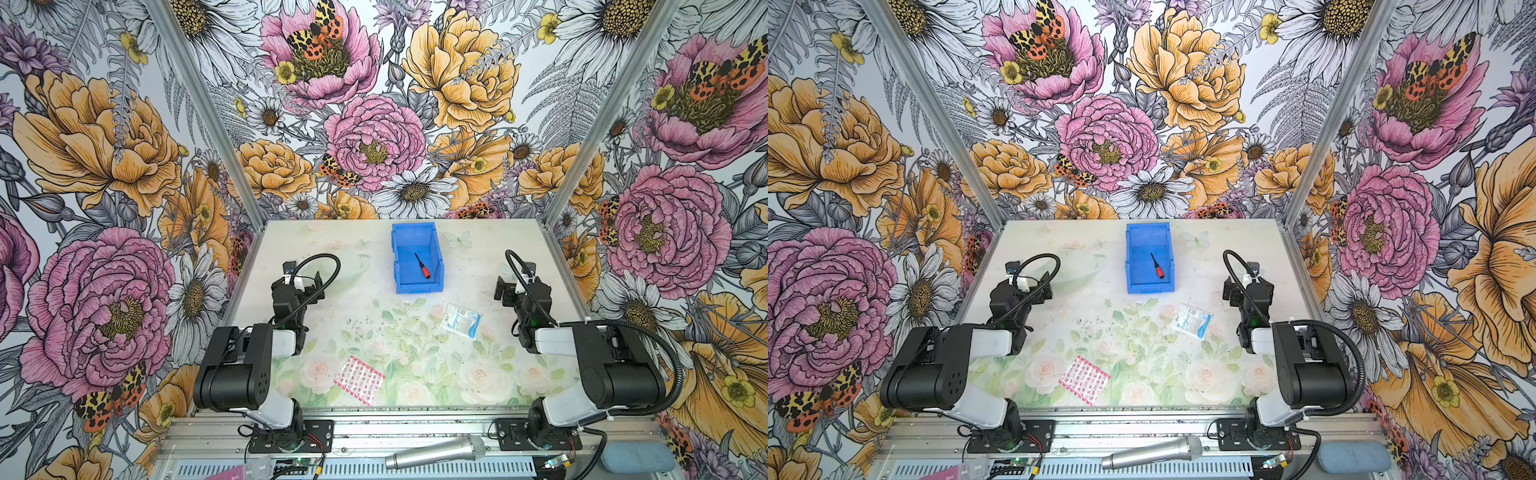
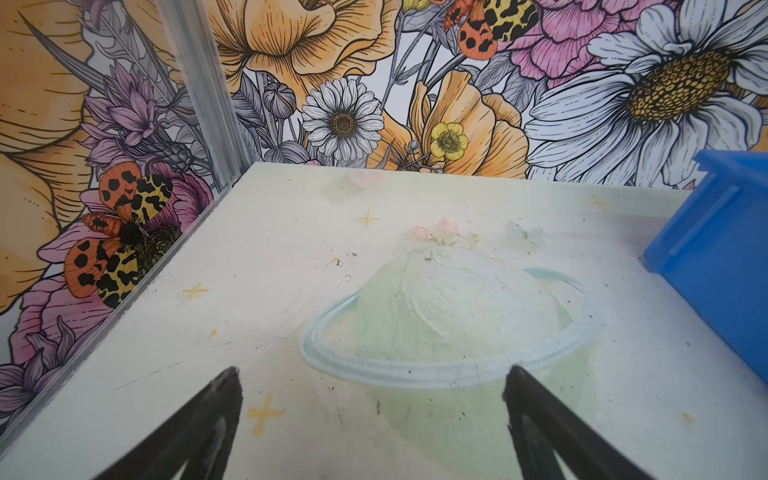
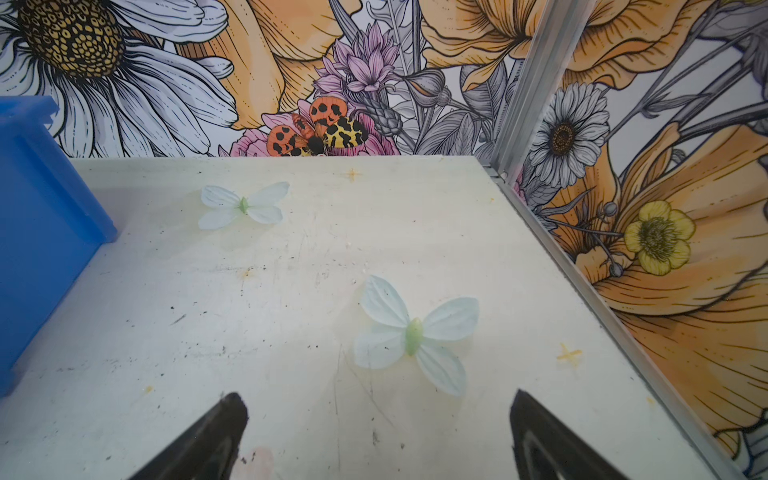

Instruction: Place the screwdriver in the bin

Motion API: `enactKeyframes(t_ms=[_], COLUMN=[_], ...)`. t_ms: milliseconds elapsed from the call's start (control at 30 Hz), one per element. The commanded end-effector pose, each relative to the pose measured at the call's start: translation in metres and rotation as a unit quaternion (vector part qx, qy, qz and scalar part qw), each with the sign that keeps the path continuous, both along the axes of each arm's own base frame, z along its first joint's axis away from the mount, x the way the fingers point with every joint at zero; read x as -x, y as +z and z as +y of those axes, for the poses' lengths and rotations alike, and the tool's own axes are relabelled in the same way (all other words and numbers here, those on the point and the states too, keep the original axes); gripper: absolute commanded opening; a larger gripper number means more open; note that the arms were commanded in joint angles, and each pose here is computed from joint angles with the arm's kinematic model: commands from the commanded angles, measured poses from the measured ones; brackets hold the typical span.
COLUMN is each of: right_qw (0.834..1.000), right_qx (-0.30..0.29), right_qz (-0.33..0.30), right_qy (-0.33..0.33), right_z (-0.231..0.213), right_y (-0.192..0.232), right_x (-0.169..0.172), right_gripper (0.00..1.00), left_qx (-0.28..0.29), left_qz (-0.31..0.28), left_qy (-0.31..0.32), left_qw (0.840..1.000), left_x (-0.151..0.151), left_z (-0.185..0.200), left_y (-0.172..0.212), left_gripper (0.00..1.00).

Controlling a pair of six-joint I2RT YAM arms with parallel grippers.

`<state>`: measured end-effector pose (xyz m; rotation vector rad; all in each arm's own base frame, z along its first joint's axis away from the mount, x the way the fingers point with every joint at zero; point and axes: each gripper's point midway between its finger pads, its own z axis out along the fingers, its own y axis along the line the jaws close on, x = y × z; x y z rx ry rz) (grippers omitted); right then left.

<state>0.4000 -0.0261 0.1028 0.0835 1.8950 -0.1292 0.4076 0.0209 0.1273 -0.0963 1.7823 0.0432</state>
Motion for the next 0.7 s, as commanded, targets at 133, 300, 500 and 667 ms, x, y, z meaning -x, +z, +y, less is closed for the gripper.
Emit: enactKeyframes(t_ms=[133,300,500,667], right_qw=[1.0,1.0,1.0,1.0], right_qx=[-0.009,-0.009,-0.009,-0.009], right_qz=[-0.019,-0.02,-0.021,-0.021], right_qy=[0.004,0.004,0.003,0.004], right_z=[0.0019,0.0017,0.0015,0.002], right_y=[0.0073,0.008,0.0085,0.0085], right_x=[-0.0033,-0.0034,-0.0031,-0.0031], right_gripper=[1.0,1.0,1.0,1.0], left_qx=[0.007,0.005,-0.017,0.0], left_qz=[-0.012,-0.012,-0.018,-0.01], left_qy=[-0.006,-0.005,0.009,-0.005], left_qw=[1.0,1.0,1.0,1.0], left_x=[0.0013,0.0011,0.0045,0.001], left_z=[-0.0057,-0.006,-0.0105,-0.0078], left_y=[0.0014,0.0018,0.003,0.0011], left_gripper=[0.99,0.99,0.99,0.99])
